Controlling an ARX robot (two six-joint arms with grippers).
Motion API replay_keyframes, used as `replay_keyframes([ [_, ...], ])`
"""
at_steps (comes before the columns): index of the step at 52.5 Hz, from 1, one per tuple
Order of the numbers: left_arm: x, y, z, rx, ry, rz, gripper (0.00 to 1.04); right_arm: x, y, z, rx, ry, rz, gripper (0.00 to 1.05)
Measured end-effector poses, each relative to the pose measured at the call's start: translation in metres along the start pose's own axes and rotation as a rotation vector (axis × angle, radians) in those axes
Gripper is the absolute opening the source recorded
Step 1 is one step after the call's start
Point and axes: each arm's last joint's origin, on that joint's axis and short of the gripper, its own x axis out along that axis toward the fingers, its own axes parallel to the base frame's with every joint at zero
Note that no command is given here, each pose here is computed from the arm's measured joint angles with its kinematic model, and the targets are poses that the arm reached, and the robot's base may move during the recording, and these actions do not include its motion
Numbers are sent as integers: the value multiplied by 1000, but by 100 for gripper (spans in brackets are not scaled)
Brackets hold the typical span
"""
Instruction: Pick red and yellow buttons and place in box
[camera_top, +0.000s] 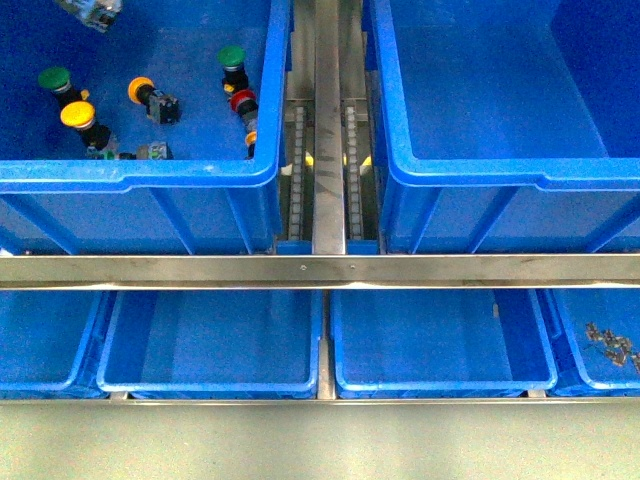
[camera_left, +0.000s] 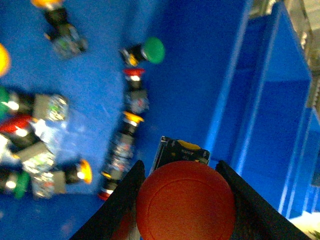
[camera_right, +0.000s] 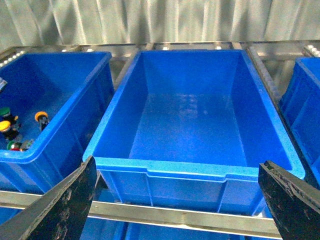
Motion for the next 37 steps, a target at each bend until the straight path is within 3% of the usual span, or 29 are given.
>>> replay_keyframes([
  [6, 22, -41, -47, -46, 114, -66, 34, 0, 0, 0, 0, 0, 0, 98],
  [12, 39, -67, -75, -65, 182, -106, 34, 0, 0, 0, 0, 0, 0, 98],
  [23, 63, -110, -108, -74, 238, -166, 34, 0, 0, 0, 0, 0, 0, 98],
  [37, 90, -136, -141, -96, 313, -183, 34, 0, 0, 0, 0, 0, 0, 98],
])
